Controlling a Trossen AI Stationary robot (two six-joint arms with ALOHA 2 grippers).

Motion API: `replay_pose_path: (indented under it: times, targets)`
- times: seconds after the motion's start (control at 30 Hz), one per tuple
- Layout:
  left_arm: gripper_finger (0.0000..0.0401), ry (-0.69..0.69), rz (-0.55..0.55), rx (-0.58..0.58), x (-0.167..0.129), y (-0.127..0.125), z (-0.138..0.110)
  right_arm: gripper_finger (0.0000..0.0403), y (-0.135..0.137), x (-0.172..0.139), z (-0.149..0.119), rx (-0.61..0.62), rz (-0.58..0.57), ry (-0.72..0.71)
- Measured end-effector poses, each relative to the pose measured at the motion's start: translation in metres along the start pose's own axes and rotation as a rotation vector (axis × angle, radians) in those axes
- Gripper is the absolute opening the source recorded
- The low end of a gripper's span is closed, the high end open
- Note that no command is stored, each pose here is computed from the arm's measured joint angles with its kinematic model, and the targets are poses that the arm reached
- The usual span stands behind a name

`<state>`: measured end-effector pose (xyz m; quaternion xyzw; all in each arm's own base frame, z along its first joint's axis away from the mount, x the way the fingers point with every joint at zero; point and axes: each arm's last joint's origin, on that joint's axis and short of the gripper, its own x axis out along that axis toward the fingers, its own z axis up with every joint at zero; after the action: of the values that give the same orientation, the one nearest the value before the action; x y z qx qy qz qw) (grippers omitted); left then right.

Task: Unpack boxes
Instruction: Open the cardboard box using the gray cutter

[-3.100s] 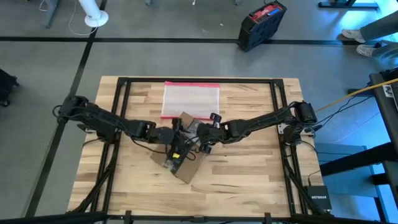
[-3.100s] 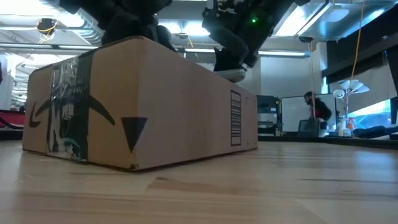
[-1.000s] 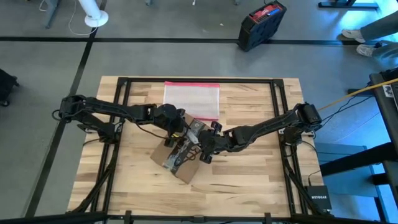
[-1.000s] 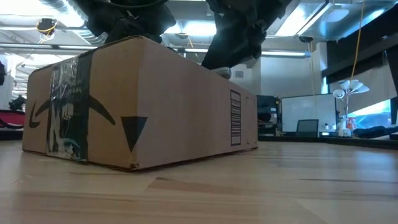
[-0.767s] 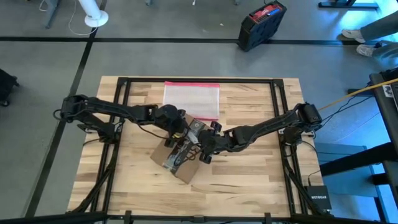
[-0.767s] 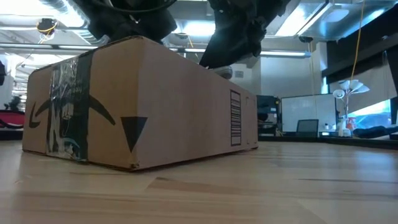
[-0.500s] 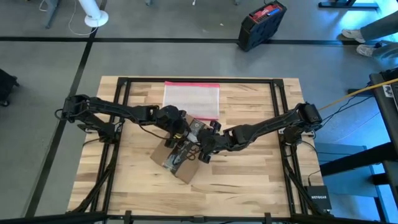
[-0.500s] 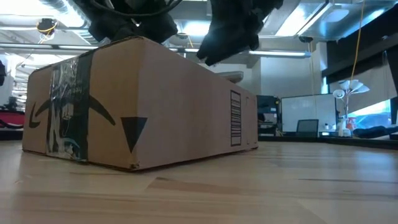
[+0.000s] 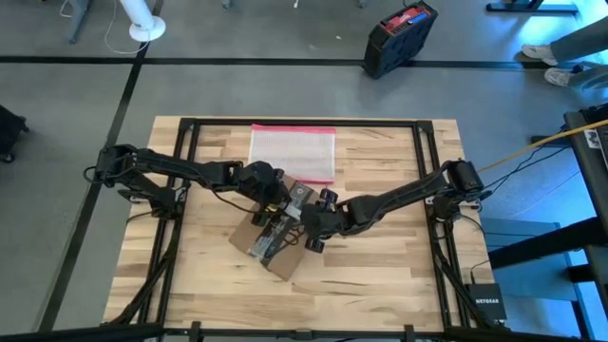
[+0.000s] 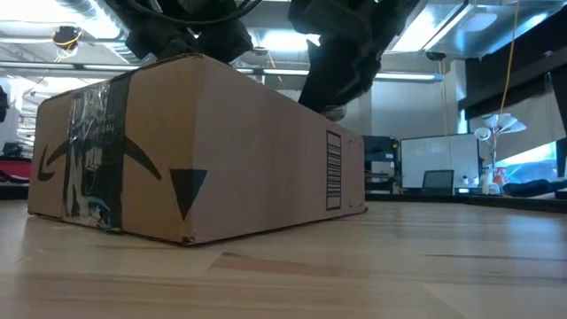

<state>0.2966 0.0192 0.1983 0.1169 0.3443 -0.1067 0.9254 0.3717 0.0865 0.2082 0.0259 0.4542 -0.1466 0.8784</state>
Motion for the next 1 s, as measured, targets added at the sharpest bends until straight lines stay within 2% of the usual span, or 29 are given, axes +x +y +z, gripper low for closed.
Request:
replay_pose_path:
  times: [0.17,0.37,0.53,0.7,1.0]
  targets:
    - [0.0235,-0.002,-0.004,0.006,0.000,-0.002,0.001,0.0170,0.000,0.000,0.000,-0.018,-0.008,-0.004]
    - [0.0235,-0.004,-0.015,0.012,0.001,-0.005,0.002,0.0107,0.000,0.000,0.000,-0.030,-0.006,0.001]
    - [0.0235,-0.007,-0.016,0.007,0.000,-0.006,0.003,0.0106,0.000,0.001,-0.001,-0.040,-0.007,0.002]
    - [0.0235,-0.013,-0.014,-0.018,-0.008,-0.007,0.005,0.0128,0.003,0.000,-0.003,-0.080,-0.037,-0.010]
    - [0.0235,-0.117,-0.075,-0.070,-0.034,-0.005,0.015,0.0108,0.010,-0.003,-0.007,-0.212,-0.133,-0.040]
